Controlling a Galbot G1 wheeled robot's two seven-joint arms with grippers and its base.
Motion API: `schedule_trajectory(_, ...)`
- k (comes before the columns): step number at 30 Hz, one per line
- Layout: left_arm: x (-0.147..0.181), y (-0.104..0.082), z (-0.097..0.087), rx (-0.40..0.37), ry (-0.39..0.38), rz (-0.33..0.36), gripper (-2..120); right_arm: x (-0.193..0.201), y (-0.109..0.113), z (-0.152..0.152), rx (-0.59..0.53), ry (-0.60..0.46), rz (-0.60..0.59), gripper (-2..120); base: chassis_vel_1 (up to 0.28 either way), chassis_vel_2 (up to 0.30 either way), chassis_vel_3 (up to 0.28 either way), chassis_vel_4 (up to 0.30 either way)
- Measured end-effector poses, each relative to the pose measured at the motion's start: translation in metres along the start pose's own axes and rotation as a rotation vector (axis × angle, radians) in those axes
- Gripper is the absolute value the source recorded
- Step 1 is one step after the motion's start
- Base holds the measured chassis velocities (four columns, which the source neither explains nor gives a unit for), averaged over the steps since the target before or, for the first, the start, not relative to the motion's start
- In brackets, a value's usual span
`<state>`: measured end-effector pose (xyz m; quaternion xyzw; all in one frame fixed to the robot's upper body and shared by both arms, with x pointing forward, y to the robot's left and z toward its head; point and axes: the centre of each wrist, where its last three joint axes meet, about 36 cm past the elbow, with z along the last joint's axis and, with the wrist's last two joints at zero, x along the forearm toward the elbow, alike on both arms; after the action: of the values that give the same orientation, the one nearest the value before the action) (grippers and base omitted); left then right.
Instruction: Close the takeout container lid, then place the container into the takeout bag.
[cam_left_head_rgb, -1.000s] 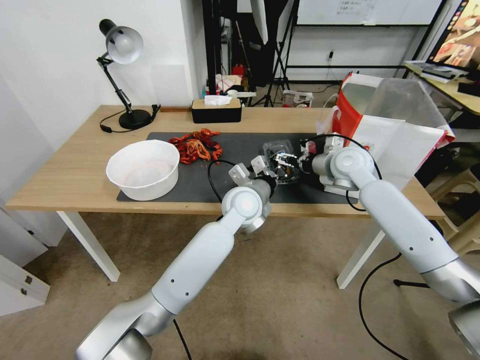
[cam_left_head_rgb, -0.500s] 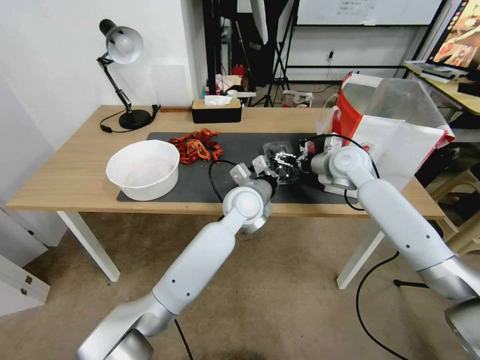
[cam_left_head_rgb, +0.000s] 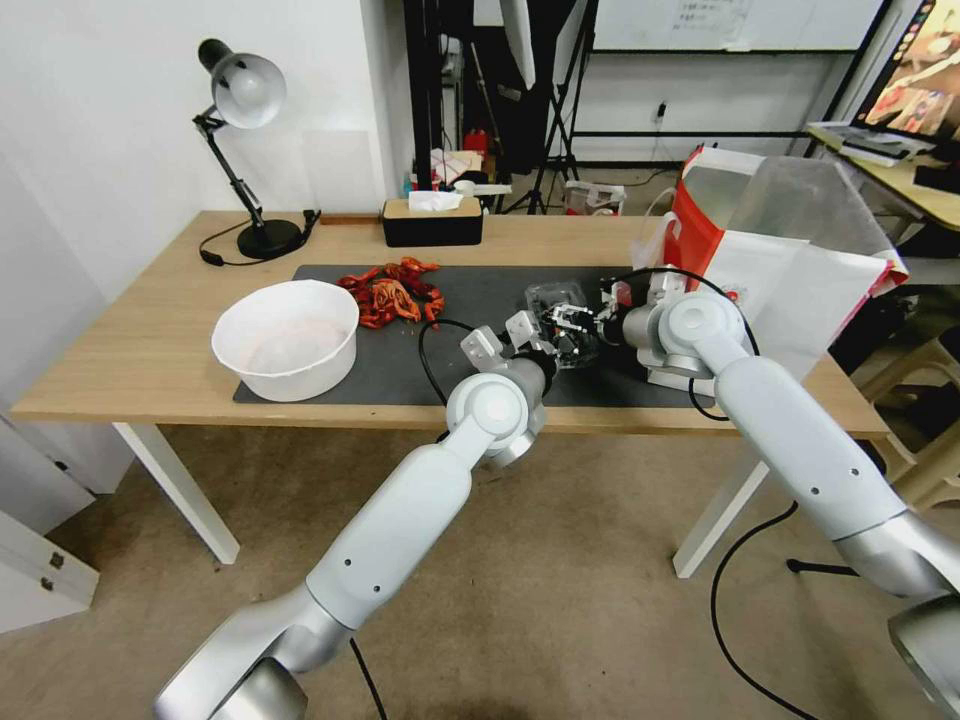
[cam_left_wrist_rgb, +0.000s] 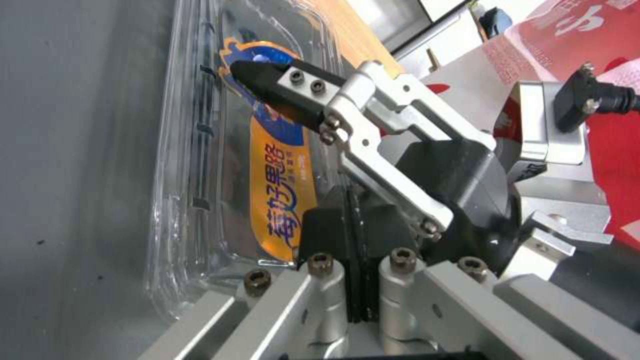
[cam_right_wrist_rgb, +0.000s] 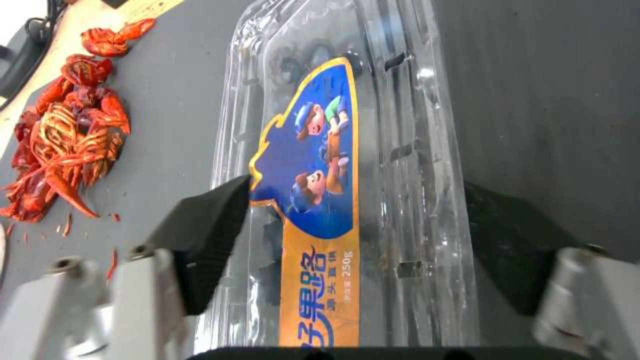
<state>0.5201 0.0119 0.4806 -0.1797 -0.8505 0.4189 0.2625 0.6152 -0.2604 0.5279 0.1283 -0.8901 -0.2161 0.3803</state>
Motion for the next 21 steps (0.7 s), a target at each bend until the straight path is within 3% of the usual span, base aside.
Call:
schedule_trajectory(10,0.0005,-0.0002,-0.0001,-0.001,0.000,0.001,0,0.0016,0.0014,0.0000,-0.001,0.001,-0.004,43,0.000,0.000,0.000,0.000)
schedule_trajectory(11,0.0006,-0.0007,0.0001,-0.001,0.000,0.002,0,0.0019,0.0009,0.0003,-0.002,0.001,-0.004,34,0.000,0.000,0.000,0.000)
schedule_trajectory(13,0.0008,-0.0010,0.0001,-0.001,0.000,0.003,0,0.0021,0.0007,0.0005,-0.003,0.000,-0.004,30,0.000,0.000,0.000,0.000)
schedule_trajectory(19,0.0011,-0.0021,0.0007,0.000,0.001,0.004,0,0.0023,0.0004,0.0019,-0.006,0.001,-0.006,5,0.000,0.000,0.000,0.000)
schedule_trajectory(21,0.0011,-0.0023,0.0008,0.000,0.001,0.004,0,0.0024,0.0006,0.0016,-0.006,0.000,-0.006,3,0.000,0.000,0.000,0.000)
